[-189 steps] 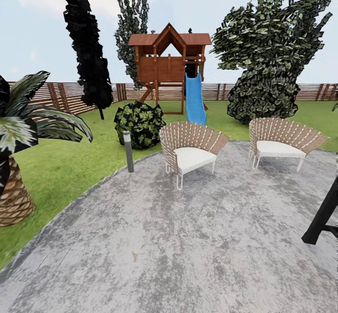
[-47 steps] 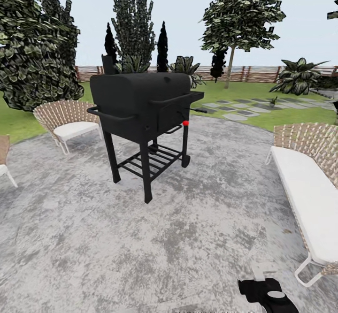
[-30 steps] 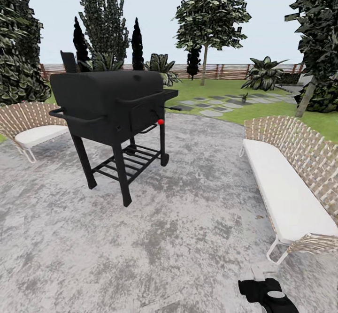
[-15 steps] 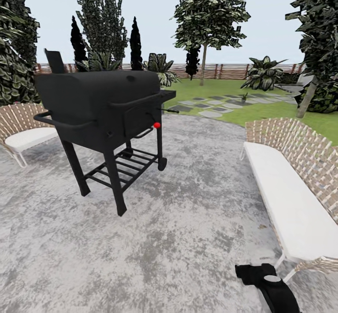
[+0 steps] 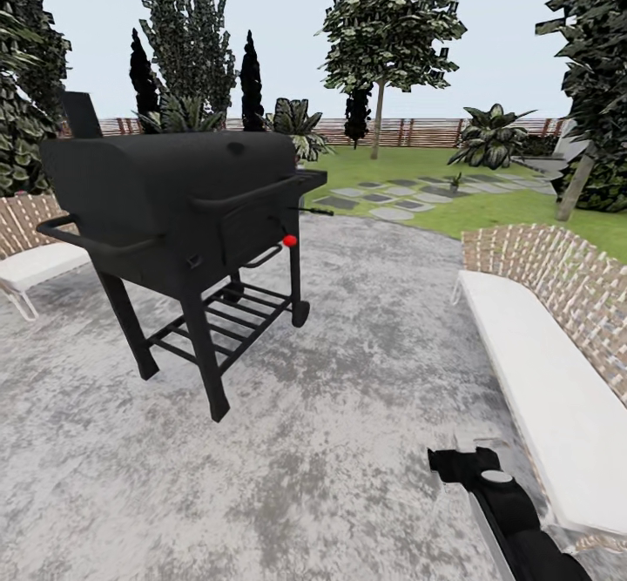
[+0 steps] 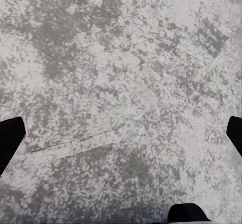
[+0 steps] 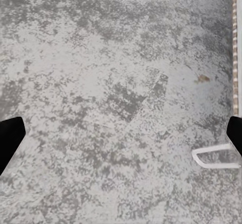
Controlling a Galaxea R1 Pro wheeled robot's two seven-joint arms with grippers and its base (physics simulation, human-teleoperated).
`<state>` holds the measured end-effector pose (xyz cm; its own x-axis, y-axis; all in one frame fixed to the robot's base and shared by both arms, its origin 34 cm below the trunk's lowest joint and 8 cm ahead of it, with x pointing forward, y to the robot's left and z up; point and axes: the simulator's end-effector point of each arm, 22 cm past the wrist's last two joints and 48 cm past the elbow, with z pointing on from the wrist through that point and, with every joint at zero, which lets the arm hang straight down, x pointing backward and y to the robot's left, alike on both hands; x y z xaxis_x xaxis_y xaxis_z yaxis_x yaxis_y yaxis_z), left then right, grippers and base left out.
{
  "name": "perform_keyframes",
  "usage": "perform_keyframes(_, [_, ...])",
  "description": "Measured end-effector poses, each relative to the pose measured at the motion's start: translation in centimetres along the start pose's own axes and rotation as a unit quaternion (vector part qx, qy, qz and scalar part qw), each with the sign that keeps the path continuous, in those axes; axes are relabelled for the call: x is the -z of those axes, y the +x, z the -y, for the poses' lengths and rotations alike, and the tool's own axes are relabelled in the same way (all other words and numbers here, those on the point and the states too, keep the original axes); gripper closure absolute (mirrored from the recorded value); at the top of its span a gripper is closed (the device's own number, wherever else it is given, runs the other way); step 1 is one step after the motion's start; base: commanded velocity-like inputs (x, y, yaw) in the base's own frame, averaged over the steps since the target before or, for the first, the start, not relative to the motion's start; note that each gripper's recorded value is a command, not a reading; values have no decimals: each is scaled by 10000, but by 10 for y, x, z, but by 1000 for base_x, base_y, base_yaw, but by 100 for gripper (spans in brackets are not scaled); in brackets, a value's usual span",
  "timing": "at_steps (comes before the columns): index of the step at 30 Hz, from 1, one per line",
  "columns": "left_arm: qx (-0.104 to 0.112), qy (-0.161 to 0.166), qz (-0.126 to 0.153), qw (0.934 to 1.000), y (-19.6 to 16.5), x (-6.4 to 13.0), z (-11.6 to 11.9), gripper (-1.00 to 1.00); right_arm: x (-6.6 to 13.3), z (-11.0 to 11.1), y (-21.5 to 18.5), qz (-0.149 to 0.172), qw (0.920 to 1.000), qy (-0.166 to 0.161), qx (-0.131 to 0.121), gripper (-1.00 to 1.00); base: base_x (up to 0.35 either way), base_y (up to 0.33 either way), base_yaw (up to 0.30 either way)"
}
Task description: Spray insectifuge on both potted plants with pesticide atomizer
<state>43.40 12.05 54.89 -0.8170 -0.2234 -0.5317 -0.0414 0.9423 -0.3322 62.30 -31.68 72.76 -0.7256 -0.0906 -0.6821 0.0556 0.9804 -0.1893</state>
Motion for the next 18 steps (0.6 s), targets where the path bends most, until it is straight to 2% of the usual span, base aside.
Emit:
perform_keyframes(4, [-6, 5, -25, 10000, 0, 0, -1, -100, 0, 6, -3, 51, 10000, 60, -14, -100, 313, 0, -2])
perform_keyframes(7, [-54, 55, 14, 10000, -18, -4, 2, -100, 1, 7, -3, 38, 10000, 80, -14, -100, 313, -4, -99])
perform_keyframes(10, [-150, 157, -309, 9993, -49, -13, 15, -100, 1, 8, -1, -20, 10000, 84, -8, -100, 314, -4, -252])
perform_keyframes(11, [-224, 203, -580, 9979, -69, -20, 23, -100, 1, 7, 4, -136, 9999, 69, 3, -100, 316, -1, -288])
perform_keyframes(13, [-255, 224, -581, 9977, -80, -23, 27, -100, 1, 7, 5, -164, 9998, 62, 9, -100, 317, 0, -290])
perform_keyframes(18, [-234, 161, -775, 9966, -69, -26, 22, -100, 2, -2, 11, -292, 9996, 3, -10, -100, 317, 0, -293])
